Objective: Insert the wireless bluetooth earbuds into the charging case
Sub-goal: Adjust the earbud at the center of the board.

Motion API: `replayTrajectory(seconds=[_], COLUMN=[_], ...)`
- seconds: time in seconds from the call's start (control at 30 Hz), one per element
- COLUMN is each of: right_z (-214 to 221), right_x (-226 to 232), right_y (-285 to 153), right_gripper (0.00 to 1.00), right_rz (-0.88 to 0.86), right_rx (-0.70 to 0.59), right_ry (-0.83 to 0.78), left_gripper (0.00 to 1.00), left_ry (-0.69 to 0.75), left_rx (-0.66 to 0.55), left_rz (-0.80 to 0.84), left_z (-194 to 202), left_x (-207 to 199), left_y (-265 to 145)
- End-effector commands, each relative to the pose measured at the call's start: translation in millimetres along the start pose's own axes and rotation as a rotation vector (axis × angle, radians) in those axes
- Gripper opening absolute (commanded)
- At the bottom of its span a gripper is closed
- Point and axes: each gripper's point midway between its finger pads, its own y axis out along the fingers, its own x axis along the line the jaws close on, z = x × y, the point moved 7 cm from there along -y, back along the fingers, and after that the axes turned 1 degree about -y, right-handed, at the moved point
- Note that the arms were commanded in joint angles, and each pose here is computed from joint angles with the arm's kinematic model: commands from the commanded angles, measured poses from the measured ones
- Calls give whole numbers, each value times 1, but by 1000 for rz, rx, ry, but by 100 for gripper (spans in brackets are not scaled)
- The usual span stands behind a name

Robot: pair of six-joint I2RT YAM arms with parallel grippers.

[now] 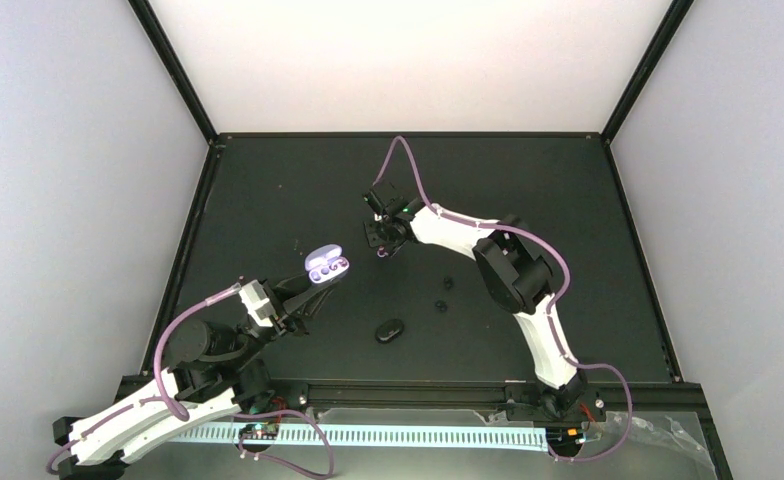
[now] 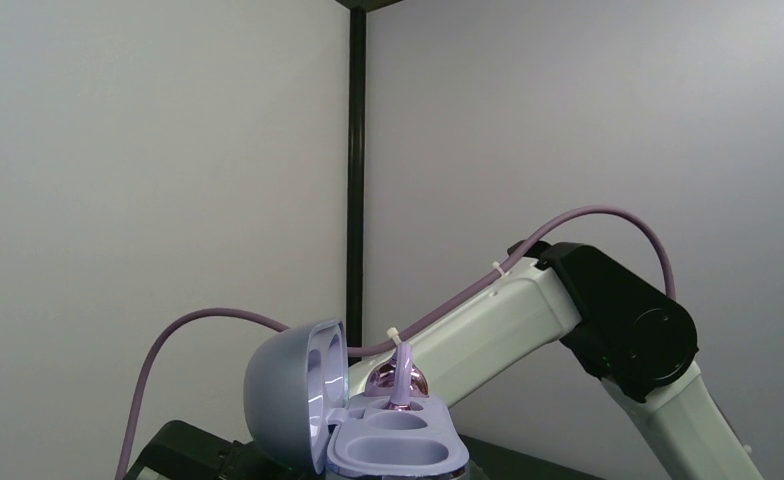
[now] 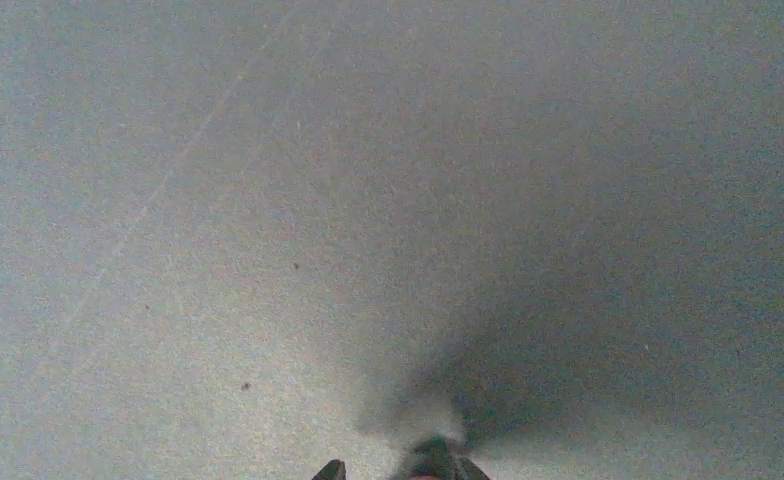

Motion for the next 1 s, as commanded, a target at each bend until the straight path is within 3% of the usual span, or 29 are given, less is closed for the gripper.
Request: replayTrajectory(seconds=[0.0,0.5,0.77,0.97], right_z=[3,13,22,18], right_x=[-1,26,48,49], right_y=[3,6,11,6], right_gripper=[26,21,23,26], right_rz=[14,-87,-159,-149], right_rx=[25,76,122,105], right_ry=[-4,-114,-238,-244], left_gripper=[2,2,1,2], left_ry=[-8,-12,-12,-14], left_rx=[-6,1,3,2], left_rz=[8,13,14,14], left_z=[-2,0,1,1], left_x=[-1,-1,-2,-2], left_y=[-2,-1,-1,-1])
